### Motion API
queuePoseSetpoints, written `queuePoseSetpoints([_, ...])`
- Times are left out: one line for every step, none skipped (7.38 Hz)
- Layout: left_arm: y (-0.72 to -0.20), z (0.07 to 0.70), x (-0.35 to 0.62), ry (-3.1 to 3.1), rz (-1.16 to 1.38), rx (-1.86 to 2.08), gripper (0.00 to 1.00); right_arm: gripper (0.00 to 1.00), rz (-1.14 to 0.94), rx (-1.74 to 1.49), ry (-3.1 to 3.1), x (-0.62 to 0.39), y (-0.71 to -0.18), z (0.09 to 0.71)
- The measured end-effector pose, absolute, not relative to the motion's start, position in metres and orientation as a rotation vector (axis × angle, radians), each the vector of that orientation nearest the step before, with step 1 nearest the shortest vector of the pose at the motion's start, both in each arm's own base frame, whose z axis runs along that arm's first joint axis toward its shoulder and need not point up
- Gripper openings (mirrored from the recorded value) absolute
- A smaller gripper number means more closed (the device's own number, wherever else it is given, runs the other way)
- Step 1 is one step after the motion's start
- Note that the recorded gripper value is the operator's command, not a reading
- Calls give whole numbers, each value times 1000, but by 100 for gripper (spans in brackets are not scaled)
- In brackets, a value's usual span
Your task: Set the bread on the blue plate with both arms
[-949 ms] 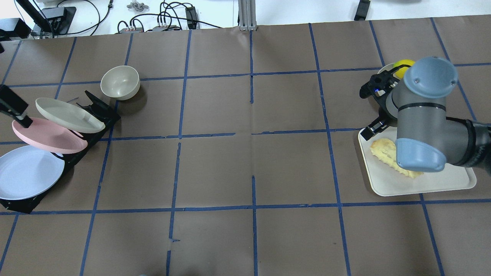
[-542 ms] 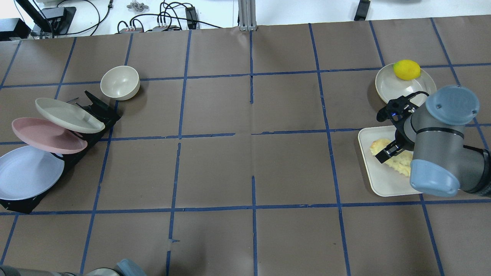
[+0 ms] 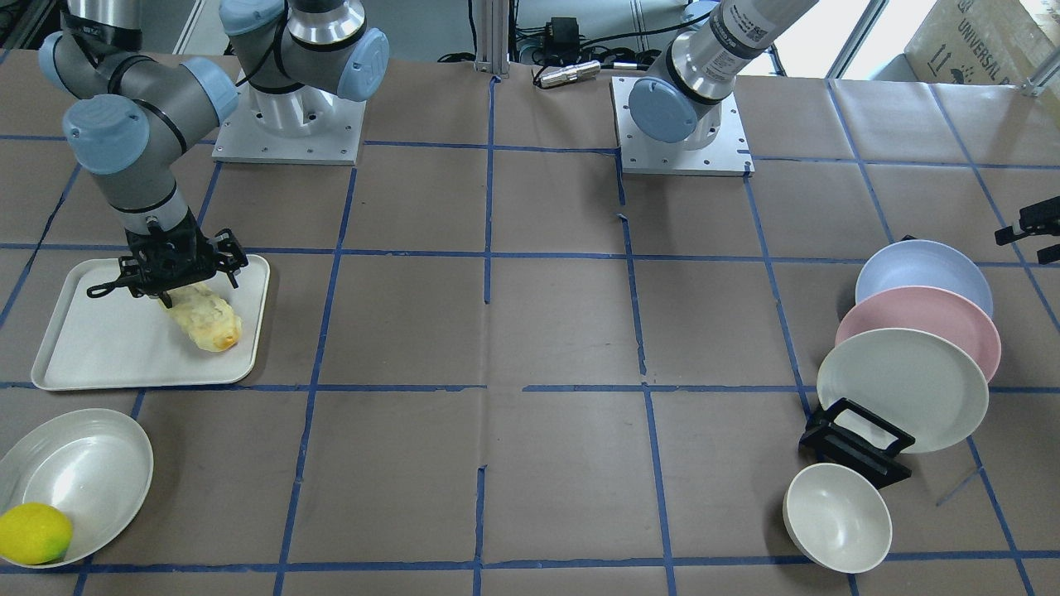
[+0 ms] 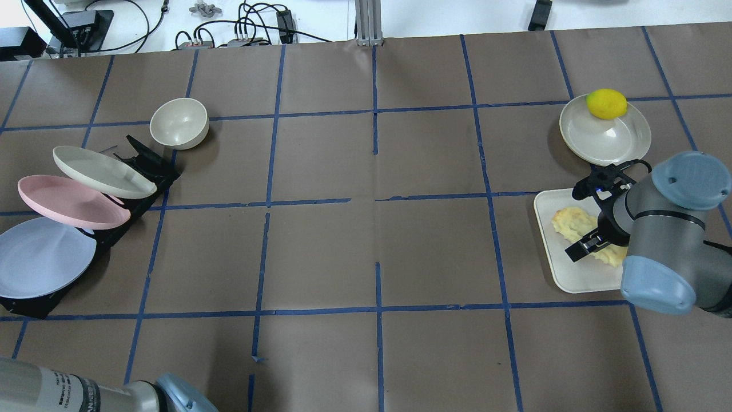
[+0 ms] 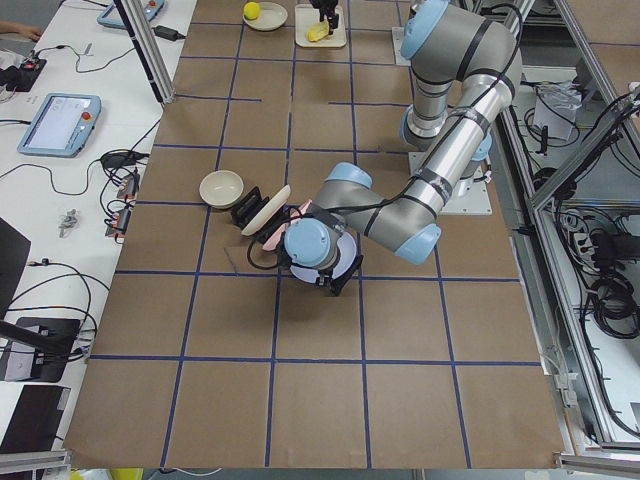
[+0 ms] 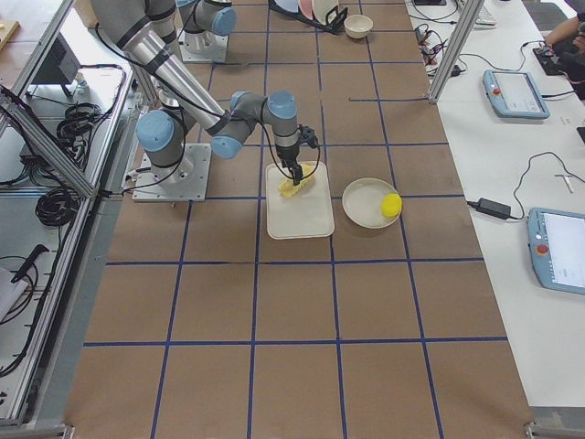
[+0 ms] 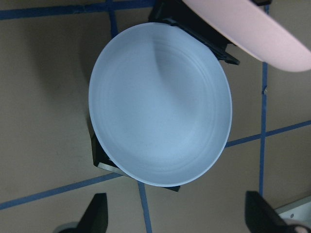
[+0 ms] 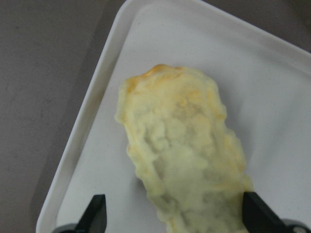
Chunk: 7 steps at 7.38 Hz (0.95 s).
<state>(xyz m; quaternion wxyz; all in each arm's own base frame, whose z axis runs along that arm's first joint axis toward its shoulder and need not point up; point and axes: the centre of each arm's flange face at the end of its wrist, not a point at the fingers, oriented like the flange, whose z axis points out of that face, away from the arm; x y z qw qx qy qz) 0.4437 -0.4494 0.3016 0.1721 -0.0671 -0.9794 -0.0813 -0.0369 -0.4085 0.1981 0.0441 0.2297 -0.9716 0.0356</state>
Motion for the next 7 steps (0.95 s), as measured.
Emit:
queuePoseSetpoints([-460, 268, 456, -2768, -235, -194, 100, 100, 115, 725, -2962, -37, -408, 198])
queuePoseSetpoints([-468, 241, 462, -2763, -240, -193, 99, 100, 134, 776, -2936, -38, -410, 199])
queuePoseSetpoints([-472, 227, 461, -2753, -241, -187, 92, 100, 155, 827, -2904, -40, -413, 201])
queuePoseSetpoints([-475, 219, 458, -2740, -234, -173, 81, 100, 168, 857, -2882, -41, -416, 203])
queuePoseSetpoints([-479, 215, 453, -2729, -228, -159, 58, 100, 174, 883, -2868, -42, -418, 205])
queuePoseSetpoints([-480, 212, 450, -2722, -231, -155, 19, 100, 184, 909, -2864, -41, -418, 203])
queuePoseSetpoints([-481, 211, 448, -2720, -238, -158, 11, 100, 205, 938, -2868, -40, -420, 199])
